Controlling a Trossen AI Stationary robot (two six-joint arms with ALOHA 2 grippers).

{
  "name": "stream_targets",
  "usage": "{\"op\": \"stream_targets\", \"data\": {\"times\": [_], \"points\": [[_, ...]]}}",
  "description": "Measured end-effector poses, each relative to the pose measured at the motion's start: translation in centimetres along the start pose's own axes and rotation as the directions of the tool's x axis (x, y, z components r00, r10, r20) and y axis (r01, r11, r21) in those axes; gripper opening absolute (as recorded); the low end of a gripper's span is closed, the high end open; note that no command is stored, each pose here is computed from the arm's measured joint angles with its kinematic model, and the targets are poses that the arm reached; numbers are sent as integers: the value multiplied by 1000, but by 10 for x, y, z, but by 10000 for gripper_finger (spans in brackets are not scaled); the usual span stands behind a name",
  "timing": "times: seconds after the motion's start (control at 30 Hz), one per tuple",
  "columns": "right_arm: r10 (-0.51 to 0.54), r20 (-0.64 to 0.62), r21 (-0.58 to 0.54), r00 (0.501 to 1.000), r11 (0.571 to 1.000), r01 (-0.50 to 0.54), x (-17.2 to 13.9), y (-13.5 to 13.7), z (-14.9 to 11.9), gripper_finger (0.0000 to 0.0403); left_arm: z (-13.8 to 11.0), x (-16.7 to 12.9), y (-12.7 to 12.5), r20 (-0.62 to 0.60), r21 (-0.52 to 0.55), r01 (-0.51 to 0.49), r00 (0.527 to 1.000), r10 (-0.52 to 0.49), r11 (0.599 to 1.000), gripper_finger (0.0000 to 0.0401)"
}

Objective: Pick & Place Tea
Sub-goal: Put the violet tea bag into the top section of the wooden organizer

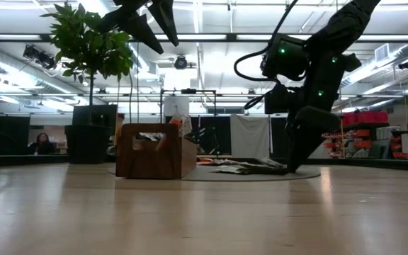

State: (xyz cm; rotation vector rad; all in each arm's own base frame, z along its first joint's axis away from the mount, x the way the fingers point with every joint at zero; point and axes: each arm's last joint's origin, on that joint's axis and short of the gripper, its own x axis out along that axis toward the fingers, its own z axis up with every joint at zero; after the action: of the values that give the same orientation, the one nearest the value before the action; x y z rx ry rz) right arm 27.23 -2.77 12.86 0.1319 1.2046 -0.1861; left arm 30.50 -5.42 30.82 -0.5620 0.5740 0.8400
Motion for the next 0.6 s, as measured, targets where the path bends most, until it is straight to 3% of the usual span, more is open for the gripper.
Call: {"op": "stream_targets", "data": {"times": [0.13, 0.33, 0.6], "points": [[2, -1, -2, 1000, 1000, -2, 0, 0, 0, 10, 0, 0, 0, 0, -1, 0, 1000, 0, 1000, 172], [2, 10, -2, 1000, 1000, -2, -4, 3, 2, 3, 0, 0, 0, 0, -1, 0, 1000, 0, 1000, 172], [4, 71, -5, 997, 1000, -4, -34, 5, 21, 1, 0, 0, 0, 10, 2, -6, 1000, 6, 1000, 172]]}}
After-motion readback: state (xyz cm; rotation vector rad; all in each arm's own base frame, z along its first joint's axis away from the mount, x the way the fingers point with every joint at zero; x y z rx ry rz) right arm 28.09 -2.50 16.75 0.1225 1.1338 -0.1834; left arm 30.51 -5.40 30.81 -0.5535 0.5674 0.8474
